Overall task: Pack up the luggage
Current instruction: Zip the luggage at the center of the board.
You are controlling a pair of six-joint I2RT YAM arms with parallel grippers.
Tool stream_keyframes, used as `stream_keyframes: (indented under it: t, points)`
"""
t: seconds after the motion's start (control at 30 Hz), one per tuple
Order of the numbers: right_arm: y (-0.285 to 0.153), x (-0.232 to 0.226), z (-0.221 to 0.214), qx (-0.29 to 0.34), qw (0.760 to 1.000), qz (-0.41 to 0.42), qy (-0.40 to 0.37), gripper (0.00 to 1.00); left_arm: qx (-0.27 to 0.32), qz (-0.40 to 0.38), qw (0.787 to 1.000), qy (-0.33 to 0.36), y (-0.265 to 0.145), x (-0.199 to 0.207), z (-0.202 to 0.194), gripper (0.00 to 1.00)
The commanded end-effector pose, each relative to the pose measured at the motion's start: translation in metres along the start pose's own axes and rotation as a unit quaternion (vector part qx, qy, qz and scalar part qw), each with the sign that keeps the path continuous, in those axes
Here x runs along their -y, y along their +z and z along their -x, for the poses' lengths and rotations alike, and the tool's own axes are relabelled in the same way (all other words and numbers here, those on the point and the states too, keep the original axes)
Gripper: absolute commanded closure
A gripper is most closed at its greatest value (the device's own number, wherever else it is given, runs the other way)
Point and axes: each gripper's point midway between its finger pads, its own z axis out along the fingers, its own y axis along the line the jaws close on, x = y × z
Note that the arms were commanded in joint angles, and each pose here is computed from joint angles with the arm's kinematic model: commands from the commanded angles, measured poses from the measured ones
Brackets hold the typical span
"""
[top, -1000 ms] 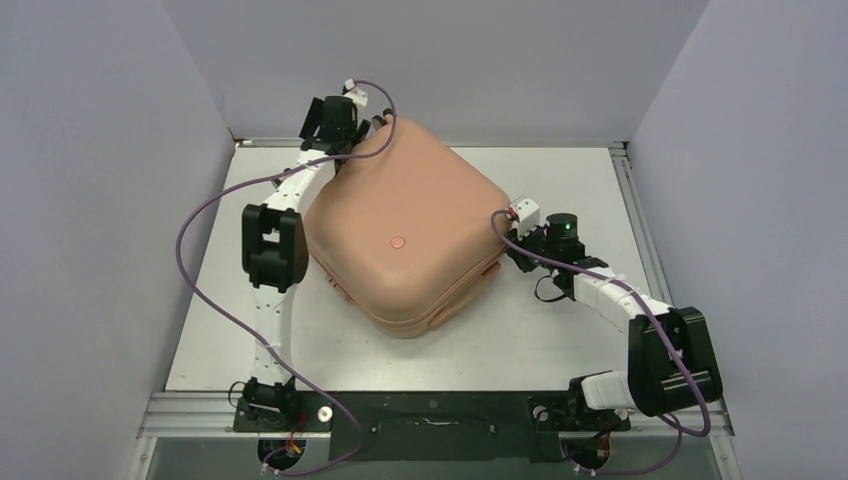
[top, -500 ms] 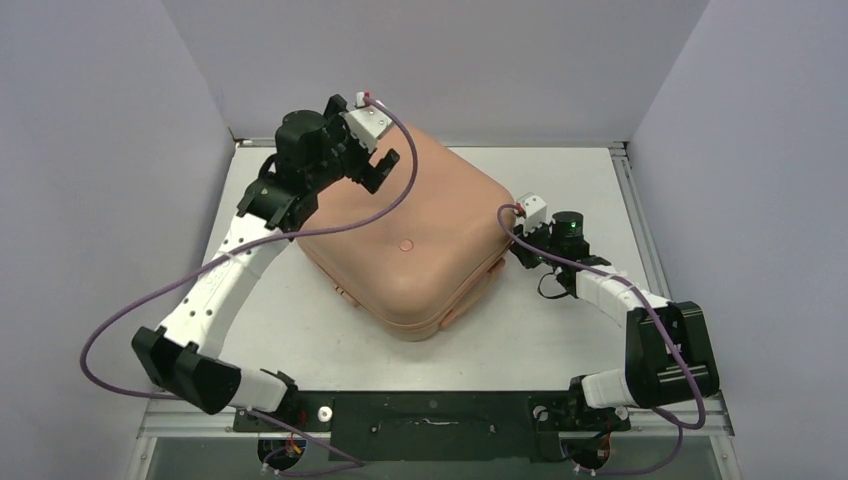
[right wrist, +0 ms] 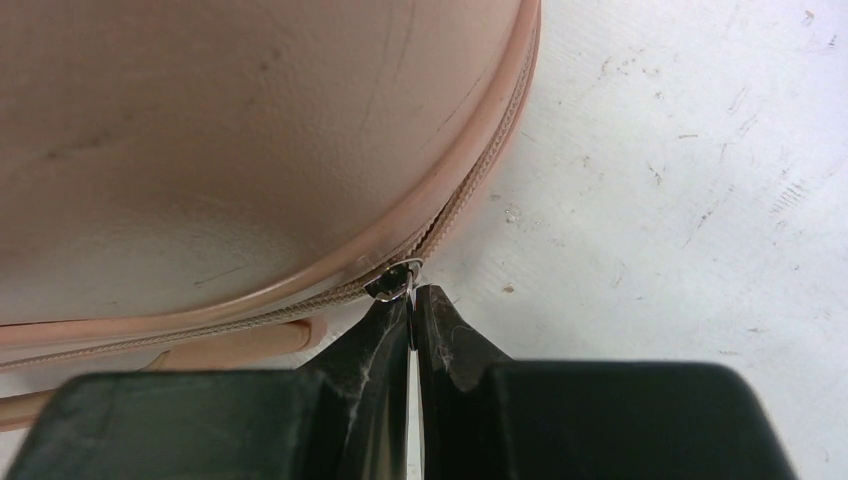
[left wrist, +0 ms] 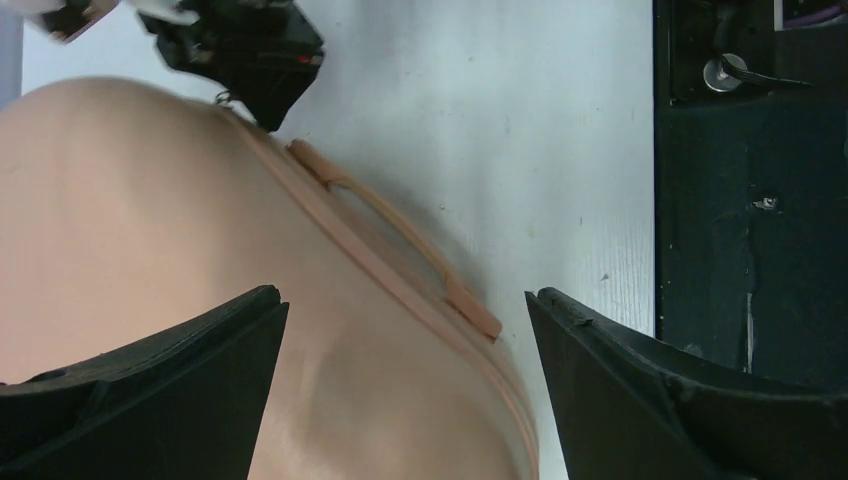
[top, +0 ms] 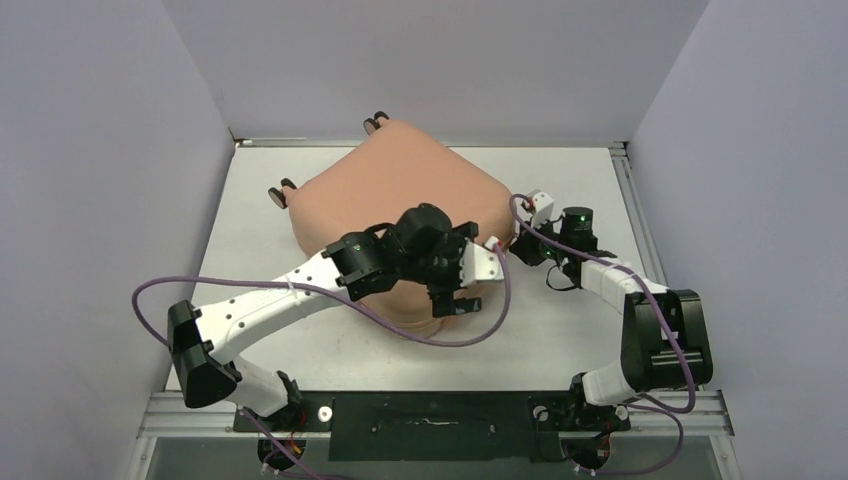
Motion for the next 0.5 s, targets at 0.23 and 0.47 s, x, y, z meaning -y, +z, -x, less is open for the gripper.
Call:
stream_keyframes:
  t: [0.23, 0.47]
  points:
    - [0.005, 0.0, 0.045, 0.062, 0.997, 0.038, -0.008, 0.95, 0.043, 0.306, 0.95, -0.05, -0.032, -0.147, 0.046, 0.04]
    - [0.004, -0.007, 0.046, 0.072, 0.996, 0.051, 0.005, 0.95, 0.087, 0.503, 0.85, -0.133, -0.069, -0.298, 0.032, 0.04]
